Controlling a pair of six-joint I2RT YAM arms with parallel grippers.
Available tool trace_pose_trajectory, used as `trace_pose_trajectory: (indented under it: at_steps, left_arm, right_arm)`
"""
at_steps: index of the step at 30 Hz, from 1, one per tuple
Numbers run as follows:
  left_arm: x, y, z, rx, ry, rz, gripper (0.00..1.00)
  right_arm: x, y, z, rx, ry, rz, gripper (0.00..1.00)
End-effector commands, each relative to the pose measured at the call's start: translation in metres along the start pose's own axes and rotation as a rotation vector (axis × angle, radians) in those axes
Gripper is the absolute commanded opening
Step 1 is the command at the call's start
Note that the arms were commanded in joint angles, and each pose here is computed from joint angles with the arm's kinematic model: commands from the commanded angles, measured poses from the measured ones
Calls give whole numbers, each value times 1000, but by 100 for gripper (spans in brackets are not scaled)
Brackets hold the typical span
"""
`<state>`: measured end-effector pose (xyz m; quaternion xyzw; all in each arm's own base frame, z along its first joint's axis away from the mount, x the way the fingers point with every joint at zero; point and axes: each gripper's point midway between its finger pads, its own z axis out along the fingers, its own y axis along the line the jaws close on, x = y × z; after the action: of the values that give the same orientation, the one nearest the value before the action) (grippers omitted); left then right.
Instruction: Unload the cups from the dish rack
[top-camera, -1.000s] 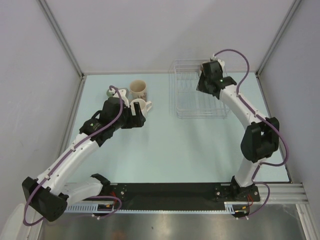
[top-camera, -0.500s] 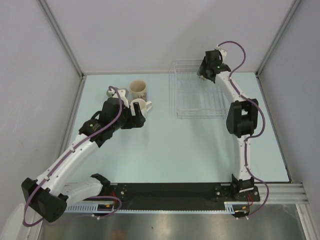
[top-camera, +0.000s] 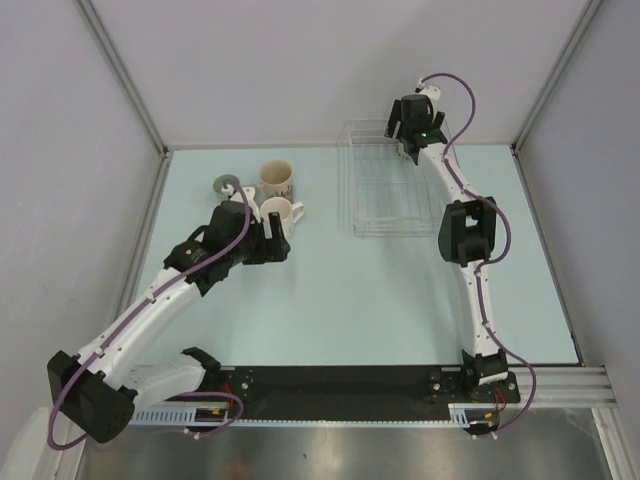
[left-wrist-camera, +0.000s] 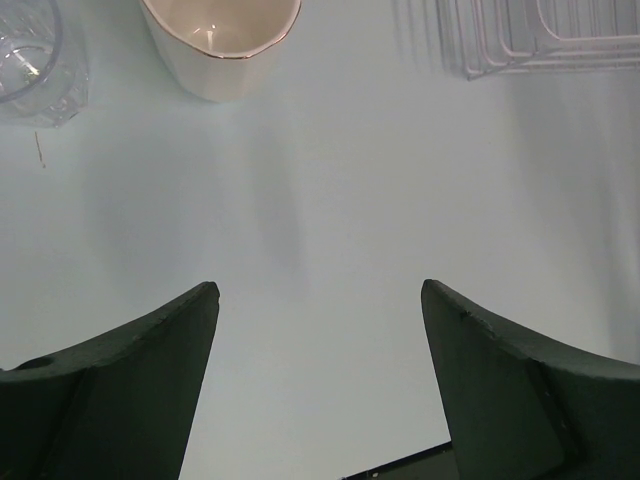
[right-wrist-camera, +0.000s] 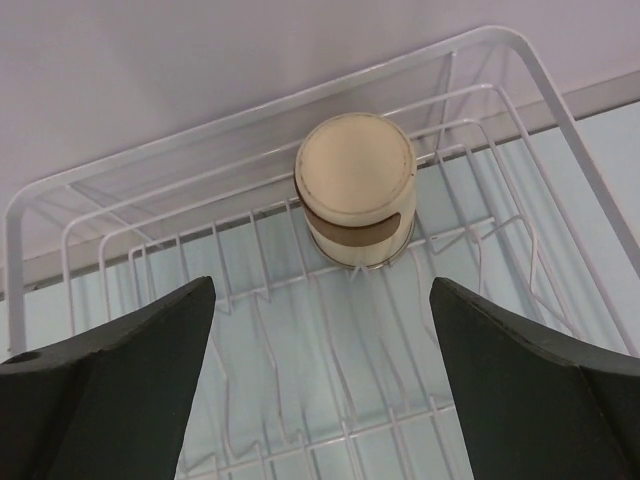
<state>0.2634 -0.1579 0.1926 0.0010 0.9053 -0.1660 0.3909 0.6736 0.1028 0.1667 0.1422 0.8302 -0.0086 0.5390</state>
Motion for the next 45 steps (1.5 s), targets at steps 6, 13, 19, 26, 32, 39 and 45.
trace_pose_trajectory:
  at_steps: [6, 13, 19, 26, 32, 39, 45]
  left_arm:
    - [-1, 0, 5, -6, -11, 21, 87]
    - [4, 1, 10, -9, -11, 16, 87]
    - [5, -3, 12, -4, -17, 12, 87]
    - [5, -9, 18, -9, -17, 26, 87]
    - [8, -13, 24, -9, -9, 31, 86]
    - [14, -17, 28, -7, 5, 40, 86]
    - [18, -17, 28, -4, 6, 40, 86]
  right_arm:
    - [-4, -20, 35, 49, -84, 21, 95]
    - [-11, -24, 49, 27, -123, 24, 95]
    - [-8, -27, 61, 6, -139, 21, 95]
    - [4, -29, 73, -25, -124, 27, 95]
    - [11, -34, 81, -49, -106, 48, 95]
    - [18, -30, 83, -73, -89, 63, 69]
    - [23, -30, 81, -62, -76, 68, 12]
